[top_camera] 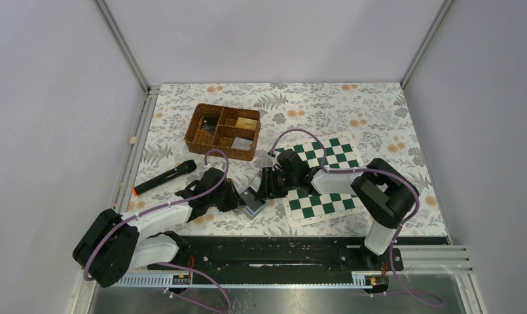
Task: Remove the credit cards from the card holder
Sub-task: Open the card holder at the center of the board.
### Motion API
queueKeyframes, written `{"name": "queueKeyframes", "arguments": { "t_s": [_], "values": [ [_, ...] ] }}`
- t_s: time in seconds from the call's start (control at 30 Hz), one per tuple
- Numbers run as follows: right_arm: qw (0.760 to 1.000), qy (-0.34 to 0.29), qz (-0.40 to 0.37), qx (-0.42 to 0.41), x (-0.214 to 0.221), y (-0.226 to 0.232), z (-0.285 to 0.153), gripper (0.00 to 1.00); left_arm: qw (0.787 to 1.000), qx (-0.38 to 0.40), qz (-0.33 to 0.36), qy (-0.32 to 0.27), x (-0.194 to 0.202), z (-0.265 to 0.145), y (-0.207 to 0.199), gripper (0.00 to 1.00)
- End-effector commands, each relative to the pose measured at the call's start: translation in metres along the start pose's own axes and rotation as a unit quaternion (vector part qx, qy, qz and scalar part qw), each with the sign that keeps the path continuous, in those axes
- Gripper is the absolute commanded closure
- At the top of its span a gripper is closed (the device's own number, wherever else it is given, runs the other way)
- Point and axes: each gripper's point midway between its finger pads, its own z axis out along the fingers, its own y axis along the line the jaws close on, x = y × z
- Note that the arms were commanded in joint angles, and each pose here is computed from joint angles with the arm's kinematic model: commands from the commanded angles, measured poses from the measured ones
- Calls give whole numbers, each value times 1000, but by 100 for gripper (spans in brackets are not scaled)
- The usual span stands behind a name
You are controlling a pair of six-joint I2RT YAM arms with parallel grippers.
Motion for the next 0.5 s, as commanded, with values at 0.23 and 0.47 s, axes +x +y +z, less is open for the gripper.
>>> {"name": "queueKeyframes", "arguments": {
  "t_s": [0.23,0.47],
  "values": [
    [1000,6,1,17,-3,-6,2,47,998,-69,10,-6,0,1,28,85],
    [1000,15,12,-3,0,1,3,51,997,-80,7,-1,-2,3,28,86]
  ]
}}
